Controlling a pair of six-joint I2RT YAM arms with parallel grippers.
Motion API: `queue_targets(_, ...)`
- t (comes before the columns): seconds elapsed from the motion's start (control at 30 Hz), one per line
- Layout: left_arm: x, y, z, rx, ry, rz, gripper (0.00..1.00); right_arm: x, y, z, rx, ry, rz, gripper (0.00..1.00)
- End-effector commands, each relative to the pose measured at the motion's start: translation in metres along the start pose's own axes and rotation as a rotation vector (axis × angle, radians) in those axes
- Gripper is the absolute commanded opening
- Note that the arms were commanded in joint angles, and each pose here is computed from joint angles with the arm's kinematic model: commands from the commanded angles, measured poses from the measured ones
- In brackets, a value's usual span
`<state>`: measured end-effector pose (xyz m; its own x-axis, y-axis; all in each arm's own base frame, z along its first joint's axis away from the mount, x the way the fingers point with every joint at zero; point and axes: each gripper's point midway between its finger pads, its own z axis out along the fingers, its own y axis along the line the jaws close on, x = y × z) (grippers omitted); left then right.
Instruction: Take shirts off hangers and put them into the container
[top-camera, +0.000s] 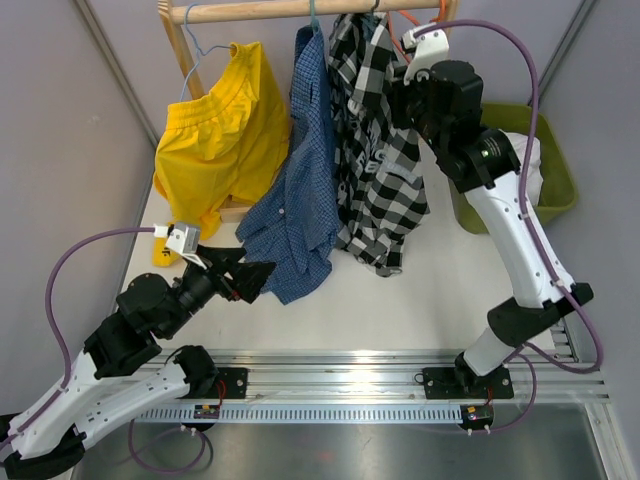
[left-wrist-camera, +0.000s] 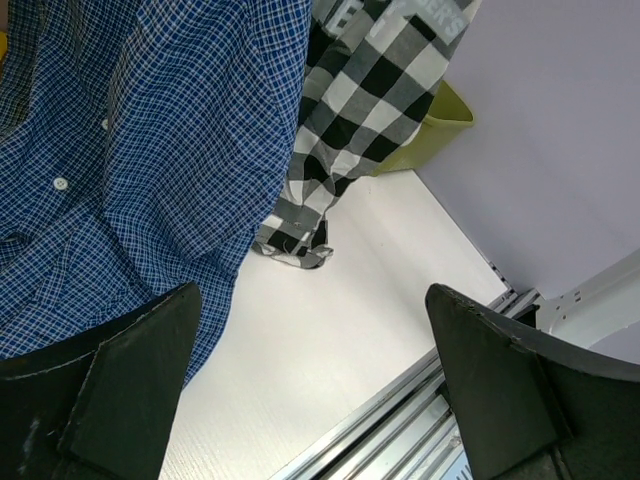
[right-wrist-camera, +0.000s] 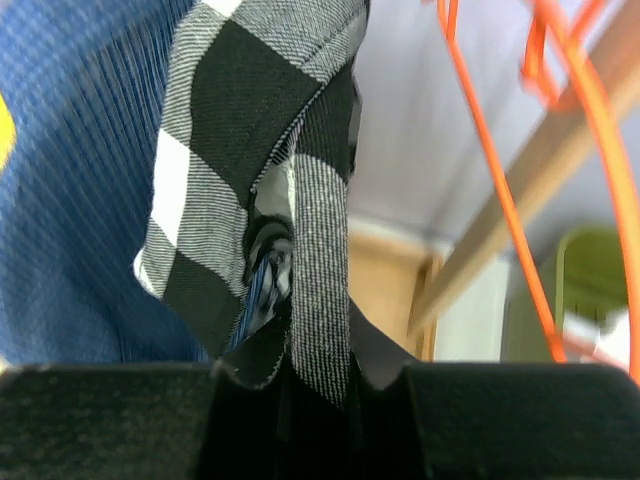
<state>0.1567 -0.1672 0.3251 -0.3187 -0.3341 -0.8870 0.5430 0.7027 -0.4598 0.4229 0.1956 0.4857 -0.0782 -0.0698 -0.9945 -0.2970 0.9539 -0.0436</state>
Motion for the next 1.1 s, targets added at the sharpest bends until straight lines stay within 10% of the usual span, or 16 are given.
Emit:
queue_targets(0.0, -0.024, -0.014, -0.004, 0.055, -0.072, -0.003, 0.99, -0.037, -0.014, -0.072, 0.006, -0.118, 0.074, 0.0)
queue_targets(0.63, -0.006, -0.083, 0.055, 0.357, 0.007, -0.038, 0.99, 0.225, 0.068, -0.265, -0.469, 0.485, 0.389, 0.0)
queue_targets(1.07, 0.007, -0.135, 0.12, 0.576, 0.024, -0.112, 0.99, 0.206, 0.105, -0.286, -0.713, 0.457, 0.516, 0.0)
